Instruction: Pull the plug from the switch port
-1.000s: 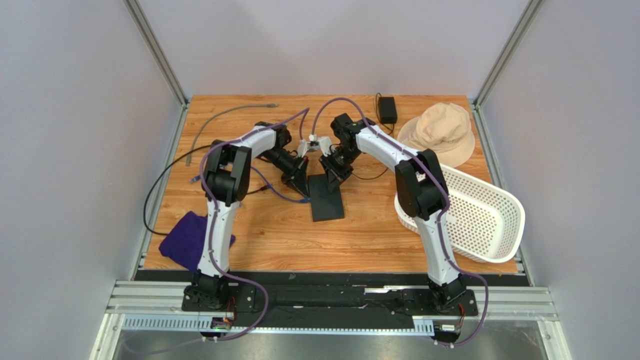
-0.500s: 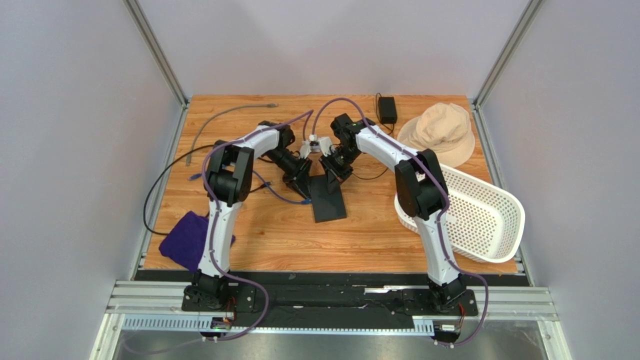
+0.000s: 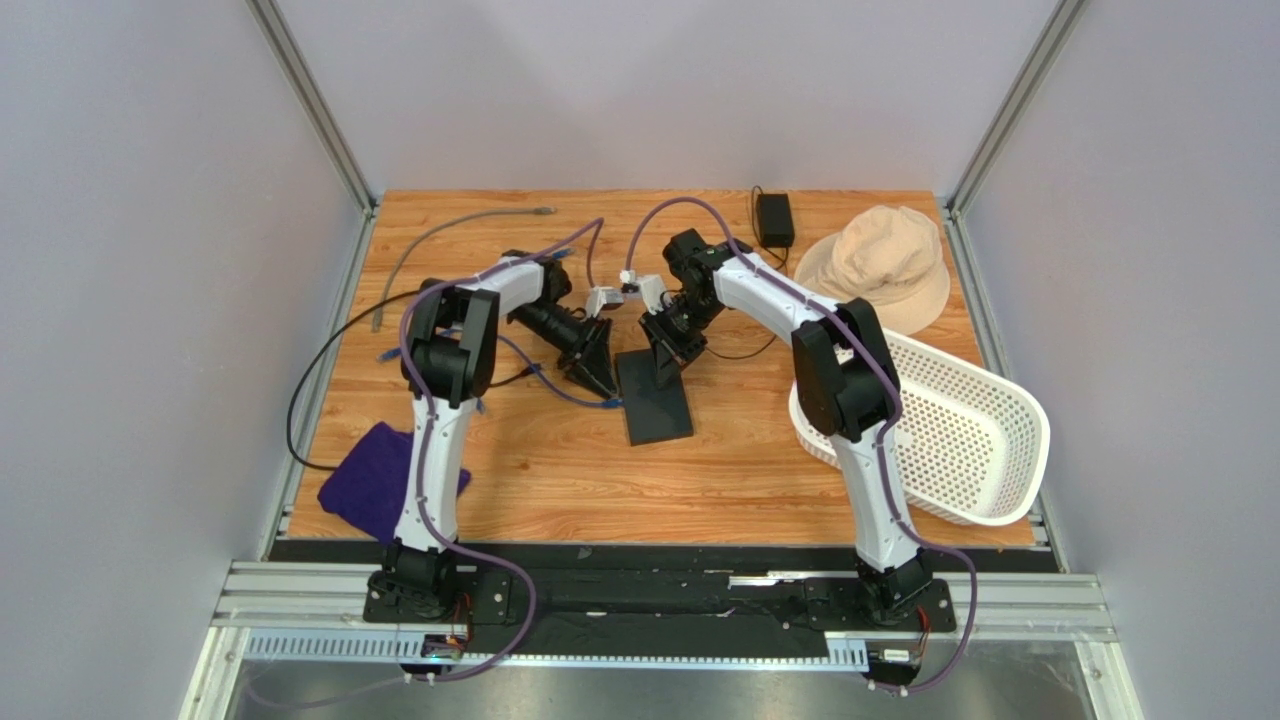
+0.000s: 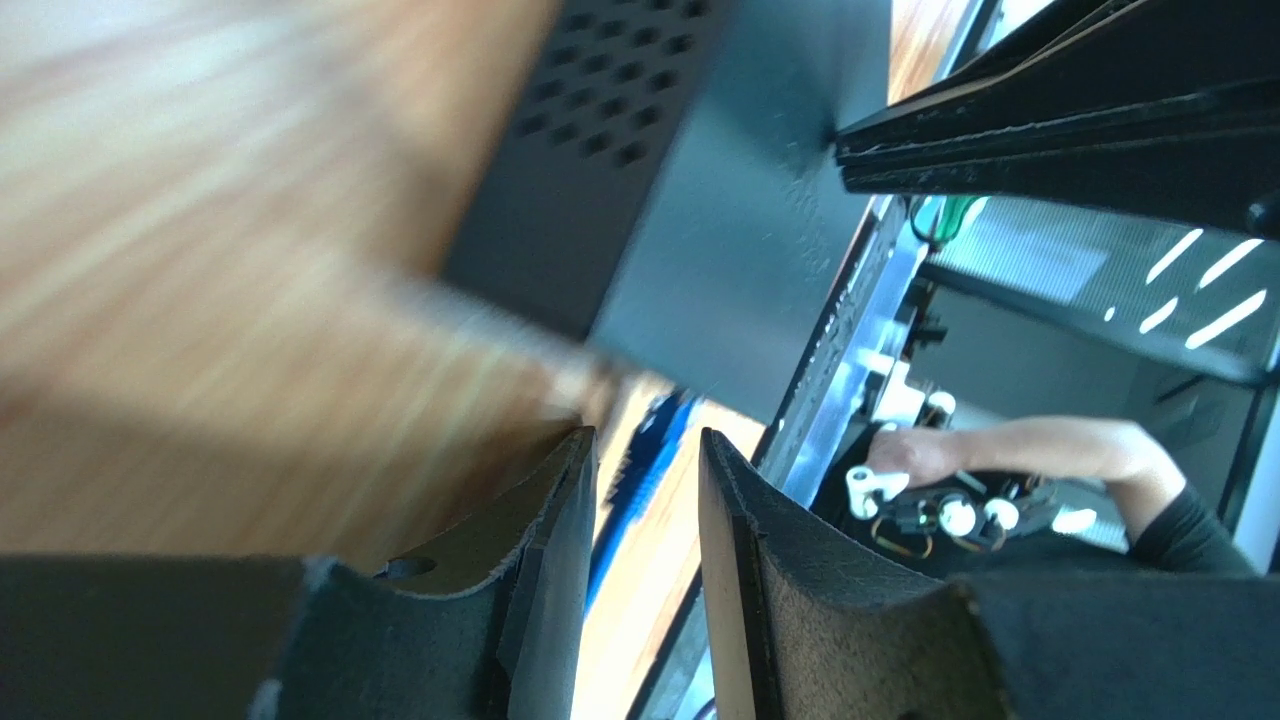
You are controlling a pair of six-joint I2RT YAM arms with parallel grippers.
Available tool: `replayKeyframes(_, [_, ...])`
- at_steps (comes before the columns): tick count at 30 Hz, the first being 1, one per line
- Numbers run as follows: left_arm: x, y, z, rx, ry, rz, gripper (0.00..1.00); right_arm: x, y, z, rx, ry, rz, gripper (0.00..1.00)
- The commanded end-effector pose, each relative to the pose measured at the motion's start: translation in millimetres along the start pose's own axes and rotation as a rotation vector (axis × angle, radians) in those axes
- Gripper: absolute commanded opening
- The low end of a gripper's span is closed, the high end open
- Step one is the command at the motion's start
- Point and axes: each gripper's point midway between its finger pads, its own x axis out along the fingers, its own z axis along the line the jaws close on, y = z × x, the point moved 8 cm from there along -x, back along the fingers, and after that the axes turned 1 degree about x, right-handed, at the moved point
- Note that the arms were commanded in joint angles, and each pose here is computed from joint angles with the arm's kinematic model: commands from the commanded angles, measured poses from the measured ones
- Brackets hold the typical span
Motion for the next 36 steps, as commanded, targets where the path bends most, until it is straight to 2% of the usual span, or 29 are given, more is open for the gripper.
replayKeyframes(1, [18.7,2.1,-7.8,0.089,0.003,0.049,0.41,21.3,19.5,-22.4,0.016,0.101,0.096,0.0])
replayKeyframes(9, [33.2,11.6,0.5,0.056,0.001,0.11,0.41,25.2,19.7,-23.5,0.024,0.087,0.103,0.0])
replayKeyframes(21, [33.9,14.7,-3.3,0.112,0.121,0.115,0.41,26.5,18.6,-23.4,0.024,0.084,0.103,0.0])
replayKeyframes(27, [32.7,13.3,-2.0,0.113,0.111,0.099,0.39,27.4,18.7,-24.4,0.026,0.079,0.105,0.0])
replayKeyframes(33, [36.2,13.8,1.8,0.099,0.042,0.106,0.31,28.2,17.9,-24.2,0.023,0.07,0.101,0.0])
replayKeyframes(34, [36.6,14.2,4.5,0.092,0.011,0.114,0.25,28.7,18.1,-24.3,0.025,0.068,0.102,0.0])
replayKeyframes(36, [40.4,14.7,3.4,0.079,-0.021,0.13,0.2,28.7,18.1,-24.4,0.024,0.068,0.102,0.0])
